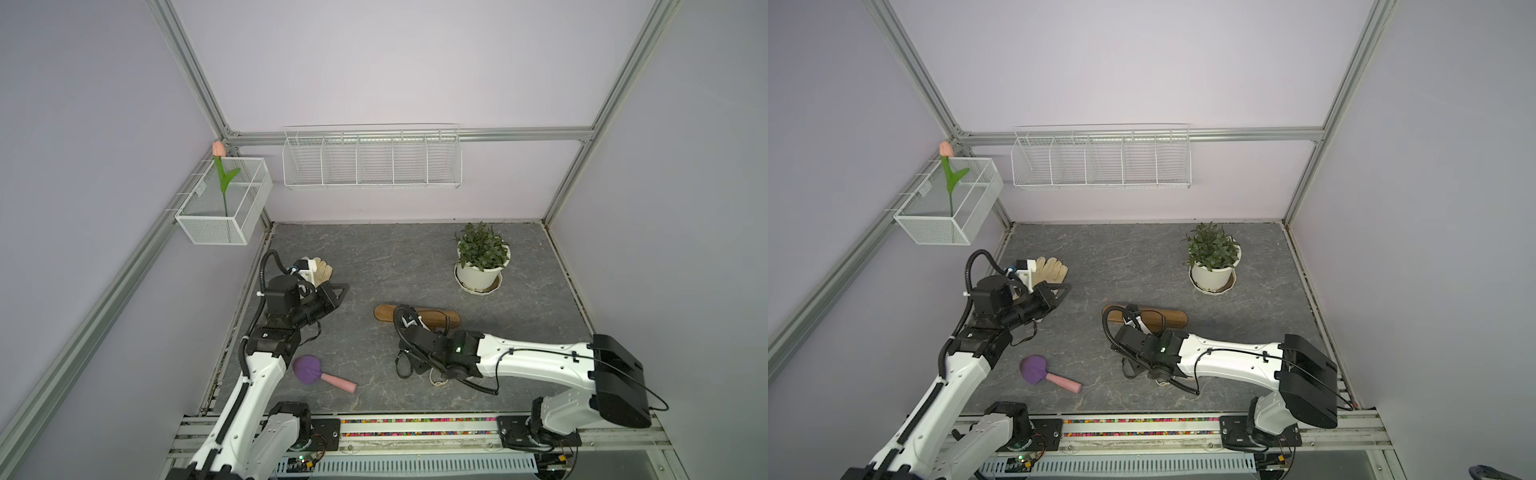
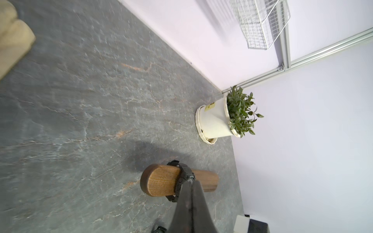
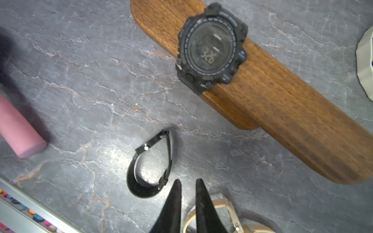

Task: Place watch on stand
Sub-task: Pick up the watch at the center of the board.

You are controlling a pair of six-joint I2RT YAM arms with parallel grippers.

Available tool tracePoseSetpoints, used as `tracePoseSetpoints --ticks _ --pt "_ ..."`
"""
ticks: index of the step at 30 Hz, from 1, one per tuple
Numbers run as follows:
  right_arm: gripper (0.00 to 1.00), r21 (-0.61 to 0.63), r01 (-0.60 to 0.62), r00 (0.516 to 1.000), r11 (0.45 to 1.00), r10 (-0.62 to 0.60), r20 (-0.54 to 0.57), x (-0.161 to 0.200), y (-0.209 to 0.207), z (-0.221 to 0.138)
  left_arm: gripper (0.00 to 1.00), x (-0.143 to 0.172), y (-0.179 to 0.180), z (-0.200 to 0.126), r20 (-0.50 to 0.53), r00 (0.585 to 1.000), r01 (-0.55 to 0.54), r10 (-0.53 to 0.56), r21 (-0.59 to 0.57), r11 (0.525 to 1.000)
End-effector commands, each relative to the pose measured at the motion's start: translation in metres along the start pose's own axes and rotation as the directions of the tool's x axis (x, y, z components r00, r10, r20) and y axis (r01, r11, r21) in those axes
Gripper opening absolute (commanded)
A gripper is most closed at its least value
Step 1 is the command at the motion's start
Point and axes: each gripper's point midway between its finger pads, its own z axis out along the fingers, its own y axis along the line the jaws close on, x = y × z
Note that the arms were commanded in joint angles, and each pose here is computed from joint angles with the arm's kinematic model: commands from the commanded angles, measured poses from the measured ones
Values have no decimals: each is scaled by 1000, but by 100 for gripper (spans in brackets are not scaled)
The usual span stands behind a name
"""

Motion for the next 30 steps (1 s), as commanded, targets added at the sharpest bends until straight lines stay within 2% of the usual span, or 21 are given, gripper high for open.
tracePoseSetpoints --ticks 1,4,6,9,14,17,25,30 --pt "23 -58 -53 998 997 54 15 -8 15 2 5 -16 5 -15 120 992 -22 29 -60 998" --pt "27 -97 -76 997 992 76 -3 -9 27 7 10 -14 7 -16 101 993 -47 56 -86 995" --pt "29 -119 -93 995 988 91 -29 -8 36 12 17 -10 8 -13 75 996 -45 51 -78 996" --pt "33 -130 -111 992 985 103 -70 -6 45 19 23 -6 14 -8 45 998 -34 38 -89 995" --pt "43 -114 -103 989 988 90 -115 -2 48 24 43 -4 15 -6 17 998 -63 65 -98 993" --pt "45 -102 -98 985 990 82 -153 3 49 28 53 -5 18 -8 23 997 -75 79 -127 989" --pt "40 -65 -107 968 992 90 -233 17 49 42 62 -5 30 -9 33 997 -63 71 -184 981" --pt "42 -41 -113 957 993 98 -272 26 47 48 62 -4 33 -8 30 997 -59 66 -192 980"
